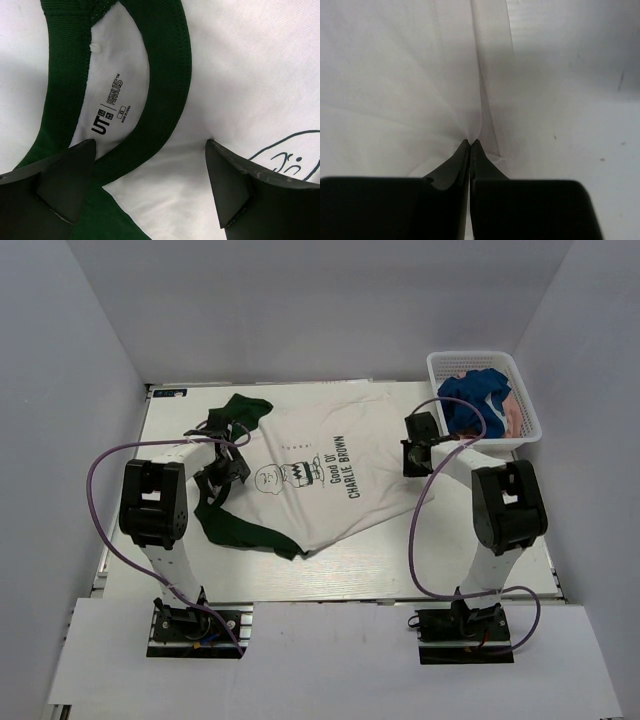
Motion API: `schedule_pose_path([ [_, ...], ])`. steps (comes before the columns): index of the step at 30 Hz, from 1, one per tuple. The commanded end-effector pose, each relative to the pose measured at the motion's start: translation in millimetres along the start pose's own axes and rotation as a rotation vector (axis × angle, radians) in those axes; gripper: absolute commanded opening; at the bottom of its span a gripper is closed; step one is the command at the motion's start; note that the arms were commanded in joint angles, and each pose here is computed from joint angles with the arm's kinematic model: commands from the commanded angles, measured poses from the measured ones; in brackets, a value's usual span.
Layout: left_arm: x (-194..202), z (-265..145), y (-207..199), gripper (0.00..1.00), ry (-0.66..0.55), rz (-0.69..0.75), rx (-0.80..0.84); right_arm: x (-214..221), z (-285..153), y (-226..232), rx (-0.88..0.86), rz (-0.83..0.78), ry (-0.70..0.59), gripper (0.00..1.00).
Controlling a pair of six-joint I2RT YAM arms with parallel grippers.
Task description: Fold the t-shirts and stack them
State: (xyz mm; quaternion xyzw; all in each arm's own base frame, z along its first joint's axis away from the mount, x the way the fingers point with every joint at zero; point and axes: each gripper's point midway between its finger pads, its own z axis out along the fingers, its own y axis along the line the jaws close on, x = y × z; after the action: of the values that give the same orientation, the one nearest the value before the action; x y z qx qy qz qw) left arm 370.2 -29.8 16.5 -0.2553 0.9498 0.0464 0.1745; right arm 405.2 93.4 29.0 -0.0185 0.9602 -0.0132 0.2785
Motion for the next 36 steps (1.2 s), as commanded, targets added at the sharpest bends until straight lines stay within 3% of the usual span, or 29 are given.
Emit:
schedule_pose_path([
  [1, -1.0, -5.2, 15.3, 1.00, -0.002, -0.011, -0.051, -2.6, -30.1, -12.9, 0.044, 0.044, -0.051, 0.00],
  [3, -5.9, -9.3, 12.9, 1.00, -0.017, -0.015, -0.041, 11.3, -37.0, -14.1, 0.045, 0.065, -0.033, 0.00],
  [5, -6.0, -9.4, 12.9, 1.00, -0.017, -0.015, -0.041, 4.9, -66.1, -13.2, 0.014, 0.096, -0.093, 0.00],
  [8, -7.7, -12.1, 12.4, 1.00, -0.024, -0.017, -0.036, 38.8, -96.1, -20.2, 0.012, 0.218, -0.073, 0.00],
  [9, -7.7, -12.1, 12.4, 1.00, -0.024, -0.017, -0.036, 70.2, -102.4, -21.5, -0.006, 0.223, -0.033, 0.00],
  [11, -7.7, -12.1, 12.4, 1.00, -0.024, -0.017, -0.036, 92.7, -121.4, -19.1, -0.057, 0.284, -0.046, 0.00],
  [13, -5.5, -12.5, 14.0, 1.00, -0.016, -0.015, -0.042, 145.1, -119.7, -24.0, -0.031, 0.334, 0.065, 0.00],
  [14, -5.5, -12.5, 14.0, 1.00, -0.016, -0.015, -0.042, 143.8, -132.2, -23.4, -0.056, 0.363, 0.025, 0.00],
  [16, -7.2, -15.2, 13.6, 1.00, -0.023, -0.017, -0.037, 179.6, -133.1, -27.5, -0.035, 0.378, 0.110, 0.10],
  [17, -7.2, -15.2, 13.6, 1.00, -0.023, -0.017, -0.037, 177.9, -138.5, -29.3, -0.039, 0.402, 0.073, 0.21],
  [19, -10.4, -16.8, 11.8, 1.00, -0.030, -0.019, -0.031, 167.9, -141.1, -21.5, -0.098, 0.391, 0.029, 0.55],
  [21, -10.4, -16.8, 11.8, 1.00, -0.030, -0.019, -0.031, 152.9, -140.9, -18.7, -0.112, 0.385, -0.006, 0.77],
  [22, -8.3, -17.1, 13.3, 1.00, -0.022, -0.017, -0.037, 145.0, -140.7, -16.5, -0.124, 0.379, -0.025, 0.83],
  [24, -13.4, -21.9, 11.1, 1.00, -0.038, -0.021, -0.026, 126.3, -139.2, -18.4, -0.104, 0.341, -0.046, 0.90],
  [29, -42.4, -51.1, -0.9, 1.00, -0.123, -0.014, 0.010, 79.9, -134.1, -10.4, -0.116, 0.285, -0.105, 0.90],
  [36, -69.7, -69.6, -37.5, 1.00, -0.182, 0.041, 0.158, 53.5, -100.8, 19.7, -0.155, 0.201, -0.056, 0.90],
])
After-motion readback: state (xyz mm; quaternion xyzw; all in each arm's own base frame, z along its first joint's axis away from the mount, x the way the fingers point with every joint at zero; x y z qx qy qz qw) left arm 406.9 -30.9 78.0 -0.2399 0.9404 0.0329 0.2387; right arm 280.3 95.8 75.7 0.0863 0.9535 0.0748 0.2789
